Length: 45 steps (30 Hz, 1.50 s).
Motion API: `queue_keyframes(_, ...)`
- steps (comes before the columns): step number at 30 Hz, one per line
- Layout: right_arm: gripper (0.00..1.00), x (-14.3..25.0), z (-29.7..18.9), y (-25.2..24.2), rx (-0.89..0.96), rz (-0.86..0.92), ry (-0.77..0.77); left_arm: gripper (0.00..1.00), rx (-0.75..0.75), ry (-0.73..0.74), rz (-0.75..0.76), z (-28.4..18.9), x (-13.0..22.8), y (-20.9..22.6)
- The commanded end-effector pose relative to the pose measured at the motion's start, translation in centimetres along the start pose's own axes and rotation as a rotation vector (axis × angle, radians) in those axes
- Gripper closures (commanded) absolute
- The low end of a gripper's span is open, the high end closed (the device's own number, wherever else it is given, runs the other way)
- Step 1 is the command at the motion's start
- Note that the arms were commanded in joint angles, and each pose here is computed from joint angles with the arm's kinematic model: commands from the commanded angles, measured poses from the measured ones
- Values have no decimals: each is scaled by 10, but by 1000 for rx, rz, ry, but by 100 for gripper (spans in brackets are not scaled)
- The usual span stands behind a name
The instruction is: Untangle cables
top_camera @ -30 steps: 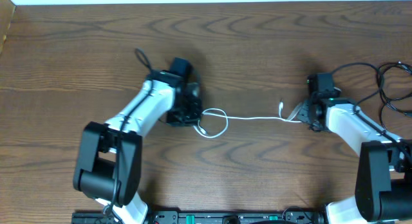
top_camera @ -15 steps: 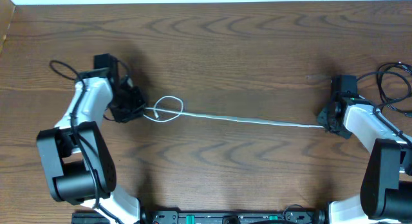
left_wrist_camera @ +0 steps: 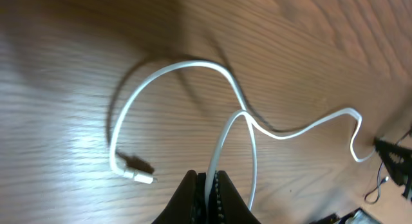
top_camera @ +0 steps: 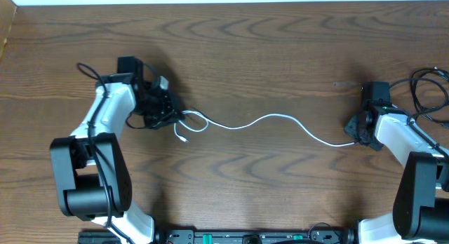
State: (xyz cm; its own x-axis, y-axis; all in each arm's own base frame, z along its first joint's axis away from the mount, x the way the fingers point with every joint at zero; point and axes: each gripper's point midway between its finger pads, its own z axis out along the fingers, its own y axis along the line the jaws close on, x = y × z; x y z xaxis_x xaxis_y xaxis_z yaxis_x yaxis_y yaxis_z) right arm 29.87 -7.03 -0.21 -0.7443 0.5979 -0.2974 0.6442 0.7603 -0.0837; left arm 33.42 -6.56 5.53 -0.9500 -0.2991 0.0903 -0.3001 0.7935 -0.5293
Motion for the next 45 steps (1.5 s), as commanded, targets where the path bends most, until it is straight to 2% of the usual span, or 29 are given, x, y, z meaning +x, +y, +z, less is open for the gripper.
queue_keyframes(1, 99, 17, 7, 1, -22, -3, 69, 93, 21, 27, 79, 8, 9, -17)
queue_keyframes(7, 99, 19, 8, 0, -20, -4, 72, 93, 15, 80, 168, 25, 28, -41)
queue_keyframes(10, 99, 18, 8, -2, -7, -5, 66, 93, 38, 116, 273, 36, 43, -61)
queue_keyframes(16, 98, 7, 8, -20, 92, -3, 5, 93, 39, 166, 389, 55, 69, -88)
queue_keyframes(22, 89, -13, 9, -51, 202, 51, -68, 93, 39, 222, 518, 67, 96, -102)
queue_keyframes(23, 85, -15, 9, -55, 209, 65, -73, 93, 39, 228, 536, 68, 99, -104)
queue_keyframes(25, 68, -20, 11, -58, 196, 96, -78, 93, 39, 237, 559, 70, 103, -106)
queue_keyframes(27, 52, -24, 14, -50, 124, 98, -68, 93, 39, 242, 570, 71, 106, -108)
queue_keyframes(29, 33, -27, 16, -27, -6, 28, -53, 93, 39, 245, 574, 72, 107, -108)
queue_keyframes(30, 27, -28, 15, -10, -97, -25, -49, 93, 39, 246, 574, 72, 108, -108)
queue_keyframes(33, 25, -27, 0, 47, -411, -187, -47, 93, 37, 249, 572, 72, 108, -108)
queue_keyframes(38, 27, -26, -29, 96, -690, -241, -60, 93, 38, 249, 573, 72, 109, -108)
queue_keyframes(41, 27, -20, -45, 119, -800, -287, -60, 93, 38, 253, 579, 73, 111, -109)
queue_keyframes(45, 27, -8, -50, 132, -818, -347, -57, 92, 39, 264, 606, 75, 116, -112)
